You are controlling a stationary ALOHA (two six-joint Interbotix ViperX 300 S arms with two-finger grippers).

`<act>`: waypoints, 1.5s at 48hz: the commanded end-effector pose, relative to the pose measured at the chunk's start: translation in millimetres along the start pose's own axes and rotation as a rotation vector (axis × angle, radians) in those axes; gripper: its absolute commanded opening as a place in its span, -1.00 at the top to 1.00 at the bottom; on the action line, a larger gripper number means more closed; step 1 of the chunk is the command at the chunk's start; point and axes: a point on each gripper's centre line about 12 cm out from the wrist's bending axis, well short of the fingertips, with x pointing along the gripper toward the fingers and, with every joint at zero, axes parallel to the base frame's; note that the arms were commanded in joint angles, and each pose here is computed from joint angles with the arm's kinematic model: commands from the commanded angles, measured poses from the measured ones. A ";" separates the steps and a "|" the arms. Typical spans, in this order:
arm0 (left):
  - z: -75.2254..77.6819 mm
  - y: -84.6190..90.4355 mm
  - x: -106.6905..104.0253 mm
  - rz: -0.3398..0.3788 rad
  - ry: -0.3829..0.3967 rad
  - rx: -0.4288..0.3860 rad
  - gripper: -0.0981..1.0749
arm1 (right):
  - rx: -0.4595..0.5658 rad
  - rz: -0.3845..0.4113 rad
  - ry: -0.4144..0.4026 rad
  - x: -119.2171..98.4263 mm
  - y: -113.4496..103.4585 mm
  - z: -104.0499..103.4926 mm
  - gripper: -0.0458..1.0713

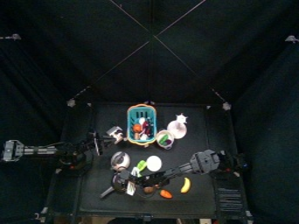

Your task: Move plate to the right

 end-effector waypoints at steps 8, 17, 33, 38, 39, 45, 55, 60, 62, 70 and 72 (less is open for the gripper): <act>2.0 -3.5 1.4 -0.016 0.003 0.028 -0.18 | -0.028 0.006 -0.080 -39.5 1.5 34.0 -0.53; -12.3 -20.3 0.3 -0.112 0.128 0.114 -0.19 | -0.039 -0.008 -0.091 -59.5 -6.2 39.2 -0.53; -23.5 -52.2 -3.8 -0.240 0.349 0.184 -0.19 | -0.040 -0.029 -0.072 -80.0 -19.0 32.3 -0.52; -24.9 -55.5 -4.9 -0.253 0.373 0.189 -0.19 | -0.044 -0.051 -0.055 -87.7 -24.7 26.8 -0.52; -24.7 -56.6 -5.3 -0.258 0.373 0.189 -0.19 | -0.046 -0.061 -0.050 -90.1 -27.1 25.0 -0.52; -29.2 -58.7 -7.6 -0.274 0.395 0.194 -0.19 | -0.056 -0.089 -0.032 -96.0 -35.2 17.8 -0.52; -38.4 -70.1 -15.4 -0.344 0.445 0.218 -0.19 | -0.085 -0.089 -0.022 -97.3 -39.9 9.0 -0.51; -41.2 -72.7 -15.9 -0.357 0.456 0.217 -0.19 | -0.099 -0.100 -0.019 -95.3 -43.5 6.8 -0.51; -43.1 -71.8 -15.9 -0.352 0.464 0.213 -0.19 | -0.098 -0.106 -0.017 -94.6 -46.2 6.5 -0.51; -39.7 -68.6 -10.5 -0.319 0.457 0.199 -0.26 | -0.090 -0.117 -0.009 -96.3 -52.8 4.0 -0.51; -38.3 -66.4 -9.1 -0.306 0.453 0.199 -0.32 | -0.089 -0.120 -0.008 -98.1 -53.8 3.6 -0.51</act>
